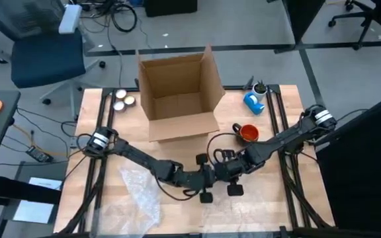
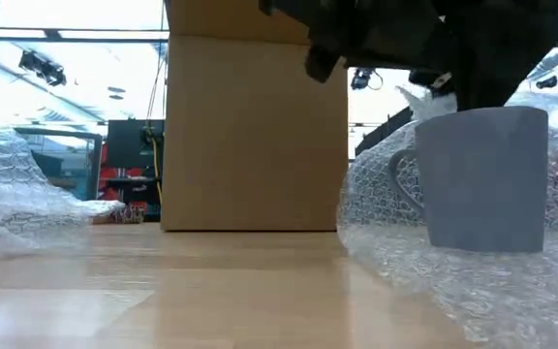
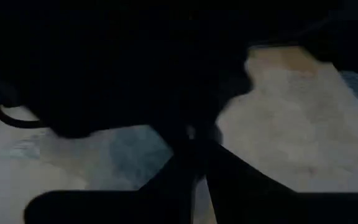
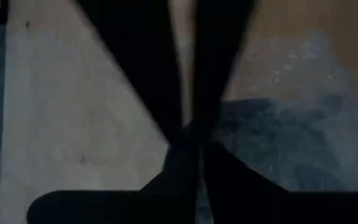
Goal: Wrap mug
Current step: Wrap the blue mug with the top bubble wrap
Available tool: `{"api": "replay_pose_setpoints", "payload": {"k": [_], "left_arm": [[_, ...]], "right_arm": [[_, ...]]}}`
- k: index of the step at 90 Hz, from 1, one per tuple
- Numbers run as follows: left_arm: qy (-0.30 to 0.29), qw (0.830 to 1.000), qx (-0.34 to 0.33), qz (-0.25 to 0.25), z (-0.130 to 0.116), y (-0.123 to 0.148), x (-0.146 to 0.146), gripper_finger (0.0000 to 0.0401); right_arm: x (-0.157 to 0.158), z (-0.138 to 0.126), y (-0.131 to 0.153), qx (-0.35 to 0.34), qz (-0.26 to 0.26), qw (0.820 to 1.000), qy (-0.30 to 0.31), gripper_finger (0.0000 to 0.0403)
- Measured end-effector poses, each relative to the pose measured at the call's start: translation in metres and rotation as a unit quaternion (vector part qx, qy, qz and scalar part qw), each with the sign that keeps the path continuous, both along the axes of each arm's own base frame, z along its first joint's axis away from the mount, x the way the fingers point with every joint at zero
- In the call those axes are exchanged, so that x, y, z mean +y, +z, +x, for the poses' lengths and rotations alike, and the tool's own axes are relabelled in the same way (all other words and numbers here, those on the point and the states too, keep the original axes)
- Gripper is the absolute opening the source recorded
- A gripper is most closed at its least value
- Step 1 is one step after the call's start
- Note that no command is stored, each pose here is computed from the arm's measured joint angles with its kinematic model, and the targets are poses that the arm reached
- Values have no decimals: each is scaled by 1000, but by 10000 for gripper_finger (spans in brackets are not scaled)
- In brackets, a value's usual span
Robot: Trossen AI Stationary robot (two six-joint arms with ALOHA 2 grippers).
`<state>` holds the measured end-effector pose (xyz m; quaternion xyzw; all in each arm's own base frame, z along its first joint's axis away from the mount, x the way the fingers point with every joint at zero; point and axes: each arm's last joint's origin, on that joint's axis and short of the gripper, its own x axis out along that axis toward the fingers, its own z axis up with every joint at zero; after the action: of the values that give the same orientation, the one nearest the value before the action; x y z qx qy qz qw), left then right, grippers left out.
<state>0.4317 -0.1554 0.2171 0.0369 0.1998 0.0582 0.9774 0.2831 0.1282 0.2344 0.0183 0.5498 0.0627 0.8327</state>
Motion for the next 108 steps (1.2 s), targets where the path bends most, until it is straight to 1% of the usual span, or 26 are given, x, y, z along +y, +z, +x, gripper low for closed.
{"api": "replay_pose_setpoints", "payload": {"k": [17,28,39,57,84,95,98,108], "left_arm": [[28,1000,-2,7,5,0,14,15],[36,999,-8,5,9,-2,20,15],[36,999,-6,4,11,-6,23,15],[38,999,-8,3,12,-5,24,15],[39,999,-33,-5,14,-2,24,15],[38,999,-38,-7,17,-9,23,15],[38,999,-36,-7,19,-14,23,15],[38,999,-37,-7,23,-26,21,15]], "right_arm": [[-1,-1,3,9,-4,1000,-2,0],[0,-1,7,12,3,1000,-6,0],[0,-1,11,15,5,1000,-5,0],[-3,-6,19,30,-13,999,-13,0],[-1,-3,21,12,-5,1000,-12,0],[1,-4,20,11,-5,1000,-11,0],[1,-4,20,8,-5,1000,-15,0],[5,-8,11,19,-6,1000,-15,0]]}}
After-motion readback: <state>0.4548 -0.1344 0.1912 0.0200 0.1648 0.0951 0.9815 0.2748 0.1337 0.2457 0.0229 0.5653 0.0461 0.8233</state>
